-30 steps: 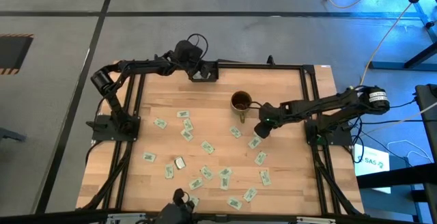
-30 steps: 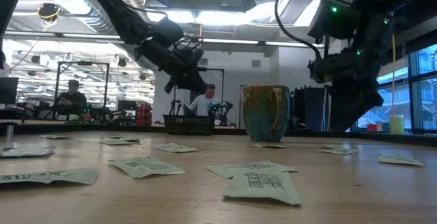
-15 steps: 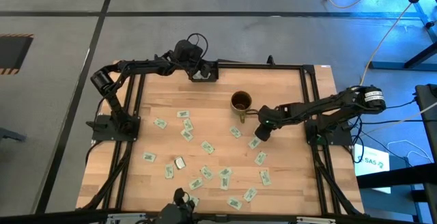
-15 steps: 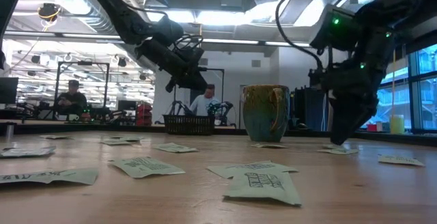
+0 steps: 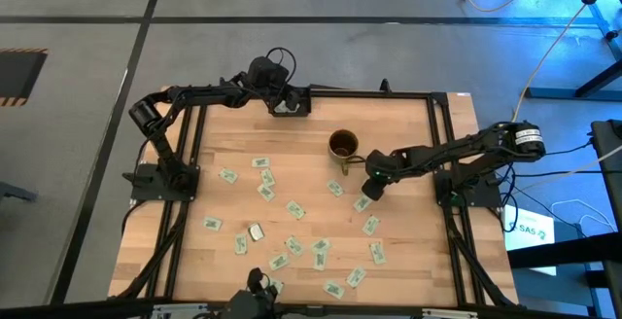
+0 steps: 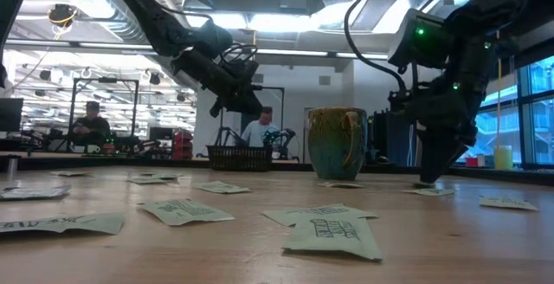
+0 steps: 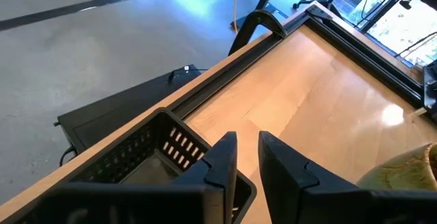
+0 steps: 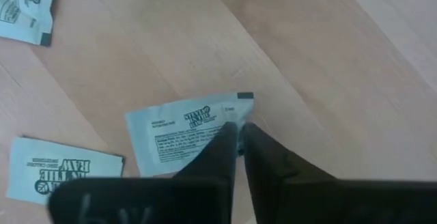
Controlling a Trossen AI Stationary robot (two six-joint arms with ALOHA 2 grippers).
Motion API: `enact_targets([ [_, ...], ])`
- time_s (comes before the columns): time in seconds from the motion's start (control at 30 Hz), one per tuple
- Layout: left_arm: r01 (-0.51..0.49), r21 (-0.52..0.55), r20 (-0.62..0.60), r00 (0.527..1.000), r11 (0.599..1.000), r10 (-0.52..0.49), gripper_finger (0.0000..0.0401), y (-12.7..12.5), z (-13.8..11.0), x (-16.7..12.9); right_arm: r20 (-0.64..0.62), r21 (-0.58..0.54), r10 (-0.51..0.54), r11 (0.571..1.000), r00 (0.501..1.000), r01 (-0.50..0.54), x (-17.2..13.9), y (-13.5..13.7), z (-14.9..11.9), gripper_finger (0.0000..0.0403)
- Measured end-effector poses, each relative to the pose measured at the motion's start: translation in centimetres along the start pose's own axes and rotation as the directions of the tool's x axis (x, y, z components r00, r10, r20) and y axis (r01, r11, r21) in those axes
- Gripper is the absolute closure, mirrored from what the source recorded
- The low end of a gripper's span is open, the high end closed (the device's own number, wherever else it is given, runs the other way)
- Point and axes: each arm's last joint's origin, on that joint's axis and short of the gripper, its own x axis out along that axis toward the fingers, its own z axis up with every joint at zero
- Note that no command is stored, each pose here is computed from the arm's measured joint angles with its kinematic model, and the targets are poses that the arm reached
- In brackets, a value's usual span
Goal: Pick and place Stevia / Truvia into bins
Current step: Put the stevia packet into the black container
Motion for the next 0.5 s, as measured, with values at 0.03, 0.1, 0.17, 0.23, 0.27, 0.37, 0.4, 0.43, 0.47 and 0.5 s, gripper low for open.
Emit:
enact_targets([
  [0.03,0.000,0.000,0.000,1.000,1.000,0.000,0.0343,0.0,0.0,0.0,-0.001,0.000,0.000,1.000,1.000,0.000,0.0,0.0,0.0,0.0385],
  [0.1,0.000,0.000,0.000,1.000,1.000,0.000,0.0343,0.0,0.0,0.0,-0.007,-0.004,0.002,1.000,1.000,-0.002,-0.2,0.1,0.2,0.0395],
  [0.17,0.001,0.000,0.000,1.000,1.000,-0.001,0.0344,0.0,0.0,0.0,-0.008,-0.019,0.011,1.000,1.000,-0.011,-0.6,0.3,0.4,0.0398],
  [0.23,0.010,0.001,-0.002,1.000,1.000,-0.010,0.0345,0.0,0.0,0.0,-0.006,-0.030,0.013,0.999,1.000,-0.013,-1.4,0.4,0.8,0.0398],
  [0.27,0.020,0.001,-0.002,1.000,1.000,-0.020,0.0346,-0.1,0.0,0.0,-0.021,-0.036,0.004,0.999,1.000,-0.004,-1.8,0.3,0.8,0.0398],
  [0.37,0.060,0.002,-0.009,0.998,0.998,-0.060,0.0348,-0.2,0.0,0.0,-0.014,-0.048,-0.015,0.999,1.000,0.014,-3.7,0.1,1.7,0.0401],
  [0.4,0.072,0.002,-0.013,0.997,0.997,-0.072,0.0349,-0.2,0.0,0.0,-0.007,-0.053,-0.033,0.998,0.999,0.032,-4.3,0.0,1.9,0.0401],
  [0.43,0.082,-0.003,-0.015,0.997,0.997,-0.082,0.0350,-0.3,0.0,0.0,-0.011,-0.053,-0.060,0.997,0.998,0.060,-5.0,-0.3,2.0,0.0401],
  [0.47,0.100,-0.013,-0.015,0.995,0.995,-0.100,0.0350,-0.4,0.0,0.0,-0.015,-0.054,-0.088,0.995,0.996,0.087,-5.5,-0.6,2.1,0.0401],
  [0.5,0.121,-0.028,-0.015,0.992,0.992,-0.122,0.0350,-0.5,0.1,0.0,-0.004,-0.049,-0.103,0.993,0.995,0.103,-6.2,-0.7,2.3,0.0401],
])
